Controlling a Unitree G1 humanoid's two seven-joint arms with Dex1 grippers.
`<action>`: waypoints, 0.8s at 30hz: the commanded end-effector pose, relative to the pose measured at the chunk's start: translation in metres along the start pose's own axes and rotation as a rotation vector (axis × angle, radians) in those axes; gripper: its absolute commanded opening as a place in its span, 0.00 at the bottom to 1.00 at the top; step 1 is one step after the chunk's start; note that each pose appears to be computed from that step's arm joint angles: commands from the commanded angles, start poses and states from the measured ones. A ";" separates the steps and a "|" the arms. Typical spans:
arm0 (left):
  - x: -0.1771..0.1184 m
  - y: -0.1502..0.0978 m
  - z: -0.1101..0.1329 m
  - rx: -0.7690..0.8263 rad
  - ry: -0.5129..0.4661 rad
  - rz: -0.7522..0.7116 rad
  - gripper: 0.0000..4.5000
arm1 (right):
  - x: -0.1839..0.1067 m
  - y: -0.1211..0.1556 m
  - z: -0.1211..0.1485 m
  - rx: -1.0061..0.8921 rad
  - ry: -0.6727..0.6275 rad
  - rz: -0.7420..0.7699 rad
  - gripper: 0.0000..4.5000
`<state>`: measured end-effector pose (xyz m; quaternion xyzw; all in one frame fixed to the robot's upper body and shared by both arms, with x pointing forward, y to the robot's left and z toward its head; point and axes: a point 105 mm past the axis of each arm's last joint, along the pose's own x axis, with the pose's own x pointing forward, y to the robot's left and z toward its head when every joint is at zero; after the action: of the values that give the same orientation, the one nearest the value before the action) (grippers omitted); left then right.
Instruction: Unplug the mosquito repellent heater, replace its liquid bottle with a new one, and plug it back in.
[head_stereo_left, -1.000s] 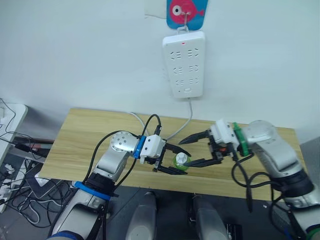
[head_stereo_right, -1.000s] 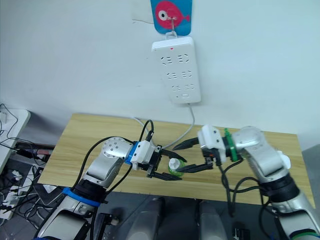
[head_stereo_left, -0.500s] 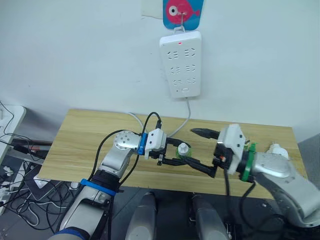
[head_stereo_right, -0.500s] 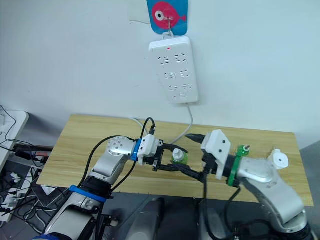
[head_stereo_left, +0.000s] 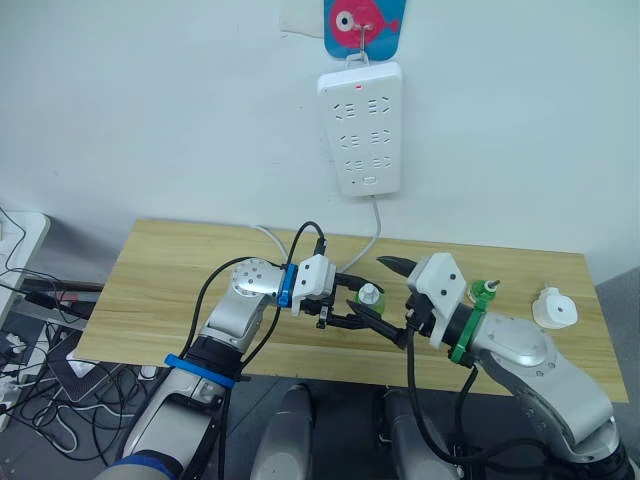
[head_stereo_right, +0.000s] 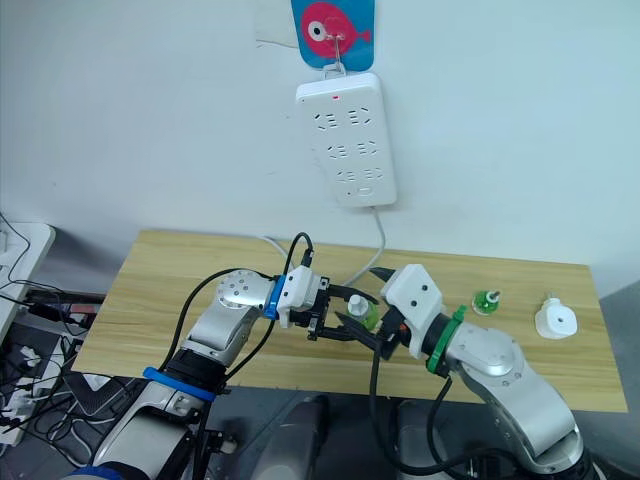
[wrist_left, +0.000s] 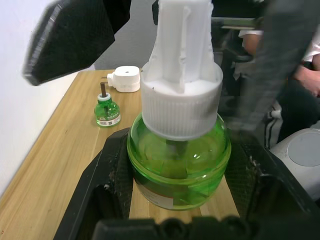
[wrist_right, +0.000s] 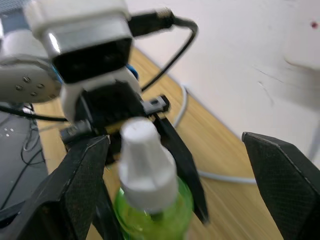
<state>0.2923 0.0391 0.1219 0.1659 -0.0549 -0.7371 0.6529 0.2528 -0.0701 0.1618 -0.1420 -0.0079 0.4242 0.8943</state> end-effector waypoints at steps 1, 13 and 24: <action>0.000 -0.001 0.008 0.043 -0.017 -0.005 0.50 | -0.011 -0.012 0.007 -0.021 -0.023 -0.042 0.99; -0.003 -0.001 0.007 0.039 -0.012 -0.002 0.50 | -0.042 -0.001 0.002 -0.023 0.033 0.028 0.99; -0.002 -0.003 0.007 0.042 -0.012 -0.010 0.50 | -0.010 0.027 0.037 0.125 -0.143 0.146 0.99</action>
<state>0.2921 0.0427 0.1203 0.1695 -0.0511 -0.7363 0.6530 0.2249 -0.0566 0.1877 -0.0551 -0.0256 0.4933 0.8678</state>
